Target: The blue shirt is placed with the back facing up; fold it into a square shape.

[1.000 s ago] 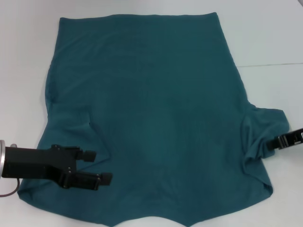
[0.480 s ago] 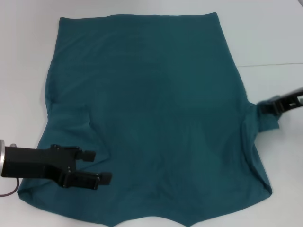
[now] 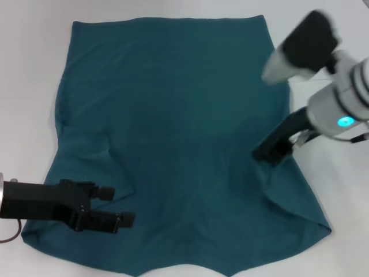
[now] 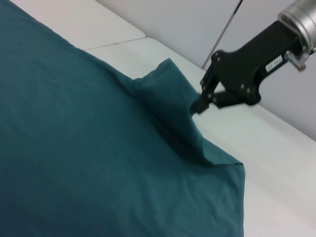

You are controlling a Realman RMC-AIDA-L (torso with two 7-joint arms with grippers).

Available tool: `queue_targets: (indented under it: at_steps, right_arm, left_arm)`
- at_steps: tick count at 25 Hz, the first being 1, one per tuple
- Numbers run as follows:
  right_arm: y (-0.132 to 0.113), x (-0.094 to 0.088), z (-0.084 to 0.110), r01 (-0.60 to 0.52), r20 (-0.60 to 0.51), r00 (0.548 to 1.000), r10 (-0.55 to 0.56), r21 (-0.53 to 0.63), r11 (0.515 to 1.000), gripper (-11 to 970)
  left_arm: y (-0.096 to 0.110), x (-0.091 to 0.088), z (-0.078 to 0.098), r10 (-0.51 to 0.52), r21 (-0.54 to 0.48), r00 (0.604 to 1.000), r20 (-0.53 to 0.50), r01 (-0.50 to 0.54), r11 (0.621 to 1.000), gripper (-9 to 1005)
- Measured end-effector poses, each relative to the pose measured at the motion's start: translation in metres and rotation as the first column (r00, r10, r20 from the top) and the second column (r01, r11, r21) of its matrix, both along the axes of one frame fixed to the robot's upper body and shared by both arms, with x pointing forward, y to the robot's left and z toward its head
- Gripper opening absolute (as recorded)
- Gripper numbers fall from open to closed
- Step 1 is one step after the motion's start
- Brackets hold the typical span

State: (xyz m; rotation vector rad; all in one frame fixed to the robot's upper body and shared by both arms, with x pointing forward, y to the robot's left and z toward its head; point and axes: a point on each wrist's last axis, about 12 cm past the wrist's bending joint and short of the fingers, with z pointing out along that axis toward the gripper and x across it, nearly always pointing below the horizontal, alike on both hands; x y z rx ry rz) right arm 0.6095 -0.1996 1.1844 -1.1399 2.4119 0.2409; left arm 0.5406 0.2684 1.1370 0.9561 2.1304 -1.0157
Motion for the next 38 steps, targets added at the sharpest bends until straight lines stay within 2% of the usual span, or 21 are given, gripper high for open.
queue_targets:
  at_steps: [3, 9, 22, 26, 29, 30, 31, 35, 38]
  right_arm:
    - [0.017, -0.003, -0.010, -0.083, -0.045, 0.996, 0.079, -0.097, 0.992, 97]
    - [0.026, -0.008, -0.016, -0.122, -0.085, 0.990, 0.109, -0.166, 0.979, 121]
    - [0.018, -0.002, -0.012, -0.011, -0.065, 0.998, 0.002, -0.126, 0.992, 175]
    - [0.003, 0.003, -0.008, 0.093, -0.068, 0.993, -0.098, -0.074, 0.993, 358]
    - [-0.021, 0.009, -0.004, 0.223, -0.064, 0.972, -0.225, -0.026, 0.974, 493]
    - [-0.040, 0.013, -0.004, 0.323, -0.057, 0.945, -0.323, -0.007, 0.946, 538]
    - [-0.040, 0.013, -0.004, 0.323, -0.057, 0.945, -0.323, -0.007, 0.946, 582]
    - [-0.072, 0.016, -0.016, 0.489, -0.049, 0.872, -0.487, 0.052, 0.871, 700]
    - [-0.087, 0.016, -0.030, 0.558, -0.057, 0.830, -0.555, 0.092, 0.825, 773]
  left_arm:
    - [0.001, -0.001, -0.001, 0.002, -0.001, 1.000, -0.004, -0.002, 1.000, 936]
    - [0.002, -0.003, -0.004, 0.007, -0.004, 1.000, -0.013, -0.007, 1.000, 936]
    - [0.005, -0.007, -0.008, 0.018, -0.005, 1.000, -0.024, -0.018, 1.000, 936]
    - [0.005, -0.008, -0.009, 0.018, -0.005, 1.000, -0.025, -0.019, 1.000, 936]
    - [0.005, -0.008, -0.008, 0.017, -0.005, 1.000, -0.023, -0.017, 1.000, 936]
    - [0.005, -0.008, -0.008, 0.016, -0.005, 1.000, -0.022, -0.016, 1.000, 936]
    - [0.005, -0.008, -0.008, 0.015, -0.005, 1.000, -0.021, -0.015, 1.000, 936]
    - [0.004, -0.007, -0.007, 0.011, -0.005, 1.000, -0.018, -0.011, 1.000, 936]
    - [0.003, -0.007, -0.008, 0.009, -0.007, 1.000, -0.017, -0.009, 1.000, 936]
